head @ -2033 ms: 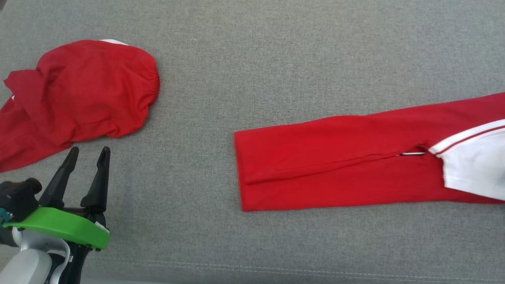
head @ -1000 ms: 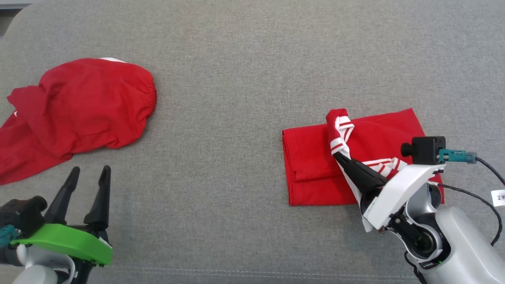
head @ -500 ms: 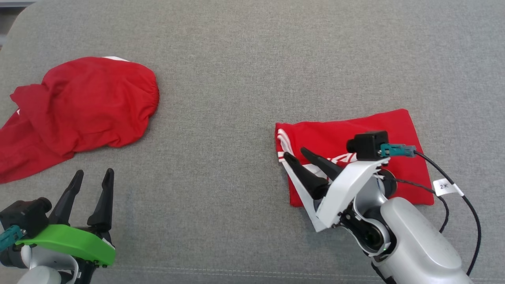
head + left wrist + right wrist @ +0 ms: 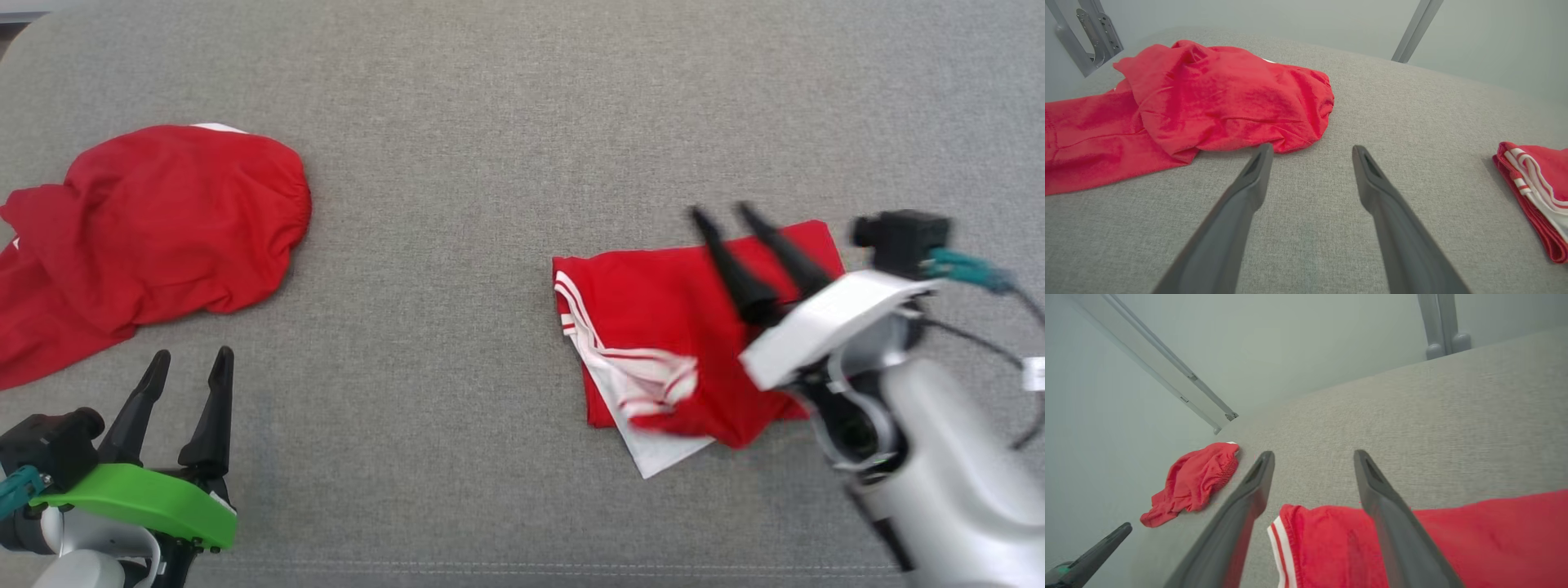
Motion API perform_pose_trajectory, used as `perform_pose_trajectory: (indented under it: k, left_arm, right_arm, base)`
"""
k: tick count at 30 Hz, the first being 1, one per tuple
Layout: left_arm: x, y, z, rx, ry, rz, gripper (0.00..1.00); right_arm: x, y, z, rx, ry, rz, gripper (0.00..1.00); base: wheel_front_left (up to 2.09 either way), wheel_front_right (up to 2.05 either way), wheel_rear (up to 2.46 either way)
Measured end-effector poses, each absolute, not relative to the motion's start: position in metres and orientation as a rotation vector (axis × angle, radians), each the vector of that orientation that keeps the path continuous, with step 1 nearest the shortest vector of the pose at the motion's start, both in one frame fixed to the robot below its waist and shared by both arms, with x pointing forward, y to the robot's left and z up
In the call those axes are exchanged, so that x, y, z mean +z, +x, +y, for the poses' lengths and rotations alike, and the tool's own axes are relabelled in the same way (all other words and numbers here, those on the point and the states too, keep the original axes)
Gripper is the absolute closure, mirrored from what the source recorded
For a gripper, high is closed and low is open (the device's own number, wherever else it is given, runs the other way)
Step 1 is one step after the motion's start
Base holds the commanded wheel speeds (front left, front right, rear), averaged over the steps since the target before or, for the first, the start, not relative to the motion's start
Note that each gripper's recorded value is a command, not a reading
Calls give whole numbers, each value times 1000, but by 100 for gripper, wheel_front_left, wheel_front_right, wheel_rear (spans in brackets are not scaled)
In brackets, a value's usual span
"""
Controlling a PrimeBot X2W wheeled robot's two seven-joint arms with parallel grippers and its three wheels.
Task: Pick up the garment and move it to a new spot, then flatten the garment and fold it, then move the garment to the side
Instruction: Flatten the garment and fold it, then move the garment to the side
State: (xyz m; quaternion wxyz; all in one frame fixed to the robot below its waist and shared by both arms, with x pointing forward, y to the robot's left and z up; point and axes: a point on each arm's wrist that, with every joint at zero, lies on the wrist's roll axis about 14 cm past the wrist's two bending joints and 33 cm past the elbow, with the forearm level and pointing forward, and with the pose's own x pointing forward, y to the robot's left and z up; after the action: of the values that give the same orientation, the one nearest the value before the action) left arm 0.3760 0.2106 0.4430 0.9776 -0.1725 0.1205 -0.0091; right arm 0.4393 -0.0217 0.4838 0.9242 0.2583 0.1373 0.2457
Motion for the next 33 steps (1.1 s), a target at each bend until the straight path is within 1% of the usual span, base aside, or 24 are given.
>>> perform_pose_trajectory:
  k: [3, 6, 10, 16, 20, 22, 23, 27, 30, 33]
  left_arm:
    - [443, 378, 208, -26, -351, 243, 0]
    - [443, 379, 205, -32, -355, 243, 0]
    - [439, 380, 203, -37, -359, 255, 0]
    - [434, 379, 204, -30, -359, 270, 0]
    - [431, 378, 206, -20, -358, 278, 0]
    - [431, 378, 207, -17, -357, 281, 0]
    - [430, 377, 207, -19, -357, 288, 0]
    - [431, 378, 206, -23, -354, 283, 0]
    - [431, 379, 208, -16, -352, 282, 0]
    - [430, 381, 210, -10, -350, 282, 0]
  right_arm:
    - [464, 452, -81, 353, 430, 301, 0]
    - [431, 441, -122, 250, 359, 394, 0]
    - [392, 418, -136, 198, 376, 538, 0]
    - [377, 414, -141, 179, 382, 588, 0]
    - [365, 410, -135, 189, 439, 652, 0]
    - [363, 408, -126, 211, 502, 681, 83]
    - [364, 409, -118, 235, 540, 696, 100]
    - [370, 409, -93, 347, 591, 754, 100]
    - [380, 418, -86, 419, 564, 780, 100]
    - [398, 433, -82, 482, 529, 769, 100]
  base:
    - [0, 0, 0]
    - [0, 0, 0]
    - [0, 0, 0]
    - [0, 0, 0]
    - [0, 0, 0]
    - [0, 0, 0]
    - [0, 0, 0]
    - [0, 0, 0]
    - [0, 0, 0]
    - [0, 0, 0]
